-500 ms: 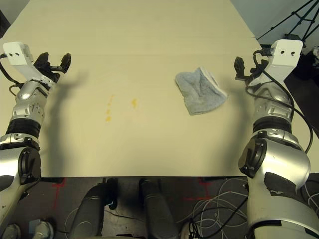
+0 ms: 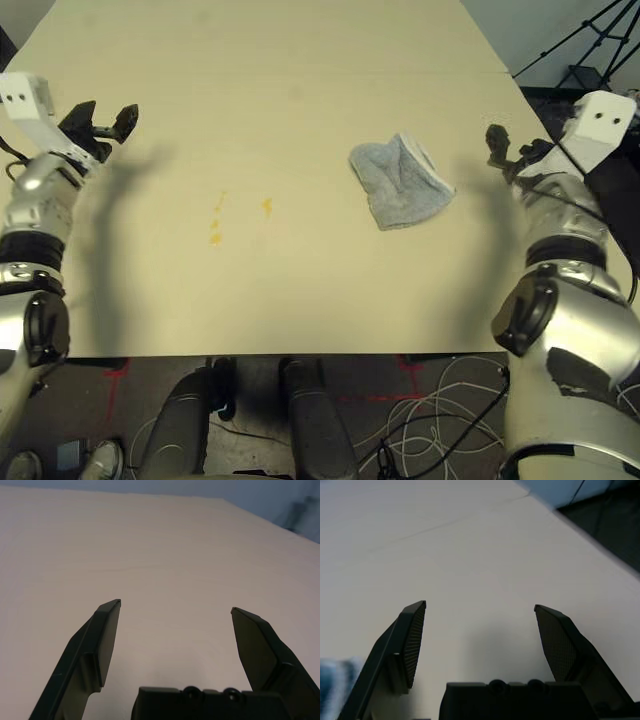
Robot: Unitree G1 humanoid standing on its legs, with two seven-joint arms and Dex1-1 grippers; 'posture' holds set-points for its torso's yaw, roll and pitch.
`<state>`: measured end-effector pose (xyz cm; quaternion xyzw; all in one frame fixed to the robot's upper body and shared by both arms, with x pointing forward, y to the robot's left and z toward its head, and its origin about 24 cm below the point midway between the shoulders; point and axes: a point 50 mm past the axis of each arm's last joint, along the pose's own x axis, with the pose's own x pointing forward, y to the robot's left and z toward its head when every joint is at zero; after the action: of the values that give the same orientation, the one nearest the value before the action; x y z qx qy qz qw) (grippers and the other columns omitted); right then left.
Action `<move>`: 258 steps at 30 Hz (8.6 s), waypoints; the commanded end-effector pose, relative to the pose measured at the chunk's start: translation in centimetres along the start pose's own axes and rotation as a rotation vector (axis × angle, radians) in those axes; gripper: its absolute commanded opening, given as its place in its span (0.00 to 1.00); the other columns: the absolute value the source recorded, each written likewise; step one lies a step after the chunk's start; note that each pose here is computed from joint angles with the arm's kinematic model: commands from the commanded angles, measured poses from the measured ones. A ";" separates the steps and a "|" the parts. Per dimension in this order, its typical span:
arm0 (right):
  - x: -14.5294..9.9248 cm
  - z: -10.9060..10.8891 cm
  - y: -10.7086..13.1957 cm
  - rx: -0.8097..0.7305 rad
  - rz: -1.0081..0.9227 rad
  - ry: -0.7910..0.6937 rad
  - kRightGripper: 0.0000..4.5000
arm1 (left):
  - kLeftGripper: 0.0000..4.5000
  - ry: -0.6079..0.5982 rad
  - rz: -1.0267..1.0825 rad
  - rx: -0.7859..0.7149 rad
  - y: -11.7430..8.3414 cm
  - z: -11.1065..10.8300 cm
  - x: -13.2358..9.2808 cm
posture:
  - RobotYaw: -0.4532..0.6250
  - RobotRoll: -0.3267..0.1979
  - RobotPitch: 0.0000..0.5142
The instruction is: Wipe the water off the table with a rag.
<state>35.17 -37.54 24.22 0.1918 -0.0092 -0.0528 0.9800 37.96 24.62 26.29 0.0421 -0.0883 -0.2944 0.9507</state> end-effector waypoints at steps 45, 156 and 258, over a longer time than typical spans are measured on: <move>-1.8 -8.9 3.5 0.216 0.380 0.723 0.99 | 1.00 0.475 -0.669 0.008 -5.0 1.9 -4.0 | 0.36 0.62 0.55; -4.3 -21.6 28.0 -0.268 0.690 0.722 0.01 | 1.00 0.447 -0.660 -0.009 -5.3 0.3 -2.6 | 0.35 0.62 0.62; -4.3 -7.9 3.9 -0.255 -0.093 0.457 0.21 | 1.00 0.020 0.448 0.195 0.9 -4.8 -3.4 | 0.37 0.62 0.65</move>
<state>31.55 -30.56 20.26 0.0763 0.1931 -0.0613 0.9763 36.73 26.74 20.75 0.1129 -0.1040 -0.0820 0.9848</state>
